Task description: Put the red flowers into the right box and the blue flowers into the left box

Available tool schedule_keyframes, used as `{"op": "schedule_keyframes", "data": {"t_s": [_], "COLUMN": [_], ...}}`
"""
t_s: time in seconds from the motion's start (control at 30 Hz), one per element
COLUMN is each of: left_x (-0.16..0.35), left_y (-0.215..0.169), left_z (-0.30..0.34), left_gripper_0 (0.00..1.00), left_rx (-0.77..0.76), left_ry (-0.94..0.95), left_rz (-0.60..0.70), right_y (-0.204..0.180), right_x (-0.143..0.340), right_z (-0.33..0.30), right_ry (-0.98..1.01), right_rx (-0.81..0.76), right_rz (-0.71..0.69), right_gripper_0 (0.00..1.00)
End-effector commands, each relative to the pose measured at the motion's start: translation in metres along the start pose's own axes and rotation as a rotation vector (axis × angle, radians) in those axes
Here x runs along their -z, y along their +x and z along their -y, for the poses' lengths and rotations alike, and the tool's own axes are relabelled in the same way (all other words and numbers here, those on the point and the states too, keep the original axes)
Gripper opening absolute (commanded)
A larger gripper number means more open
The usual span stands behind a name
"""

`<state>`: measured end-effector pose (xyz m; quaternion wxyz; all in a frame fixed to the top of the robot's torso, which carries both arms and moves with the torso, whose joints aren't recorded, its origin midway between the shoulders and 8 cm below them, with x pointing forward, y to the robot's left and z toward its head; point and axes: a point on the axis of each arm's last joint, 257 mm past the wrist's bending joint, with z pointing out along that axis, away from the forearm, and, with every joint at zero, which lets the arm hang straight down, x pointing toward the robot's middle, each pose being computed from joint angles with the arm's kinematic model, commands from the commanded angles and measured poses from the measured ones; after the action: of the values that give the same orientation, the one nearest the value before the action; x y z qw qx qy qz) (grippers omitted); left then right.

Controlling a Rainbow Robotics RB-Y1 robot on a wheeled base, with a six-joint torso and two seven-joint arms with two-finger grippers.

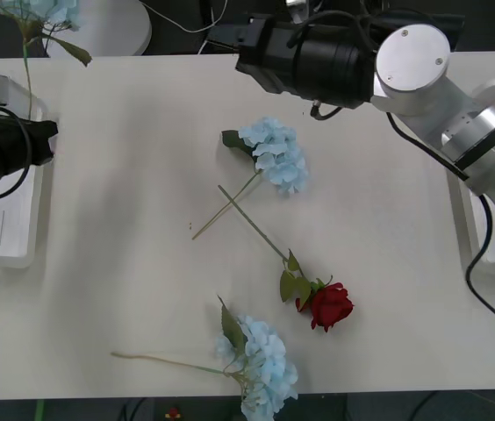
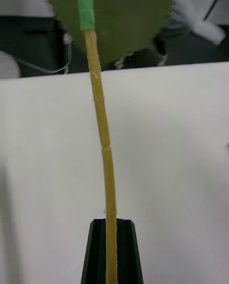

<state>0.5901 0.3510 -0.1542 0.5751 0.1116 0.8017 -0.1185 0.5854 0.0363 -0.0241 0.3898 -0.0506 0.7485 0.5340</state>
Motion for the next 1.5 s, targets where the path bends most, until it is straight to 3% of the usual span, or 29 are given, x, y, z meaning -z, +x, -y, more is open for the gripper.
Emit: {"op": "schedule_keyframes", "data": {"t_s": [0.03, 0.4, 0.6, 0.7, 0.9, 1.17, 1.33, 1.5], "left_x": [0.032, 0.114, 0.147, 0.157, 0.169, 0.169, 0.164, 0.159], "left_y": [-0.036, -0.009, 0.029, 0.055, 0.096, 0.115, 0.120, 0.118], "left_z": [-0.071, -0.193, -0.223, -0.228, -0.231, -0.227, -0.221, -0.217], "left_gripper_0": [0.00, 0.00, 0.00, 0.00, 0.00, 0.00, 0.02, 0.11], "left_rx": [0.071, 0.047, 0.043, 0.056, 0.044, 0.042, 0.052, 0.070], "left_ry": [-0.183, -0.593, -0.722, -0.750, -0.772, -0.766, -0.749, -0.733], "left_rz": [-0.009, -0.172, -0.261, -0.309, -0.343, -0.367, -0.371, -0.359], "right_y": [-0.012, -0.012, 0.016, 0.035, 0.079, 0.130, 0.167, 0.198], "right_x": [0.027, 0.072, 0.104, 0.115, 0.134, 0.141, 0.137, 0.128], "right_z": [0.019, 0.077, 0.093, 0.091, 0.102, 0.125, 0.133, 0.136], "right_ry": [0.075, 0.314, 0.528, 0.615, 0.753, 0.853, 0.928, 0.962], "right_rx": [-0.185, -0.713, -0.982, -1.189, -1.462, -1.667, -1.699, -1.701], "right_rz": [-0.007, 0.056, 0.096, 0.163, 0.319, 0.511, 0.533, 0.531], "right_gripper_0": [0.80, 0.83, 0.86, 0.86, 0.86, 0.87, 0.87, 0.87]}}
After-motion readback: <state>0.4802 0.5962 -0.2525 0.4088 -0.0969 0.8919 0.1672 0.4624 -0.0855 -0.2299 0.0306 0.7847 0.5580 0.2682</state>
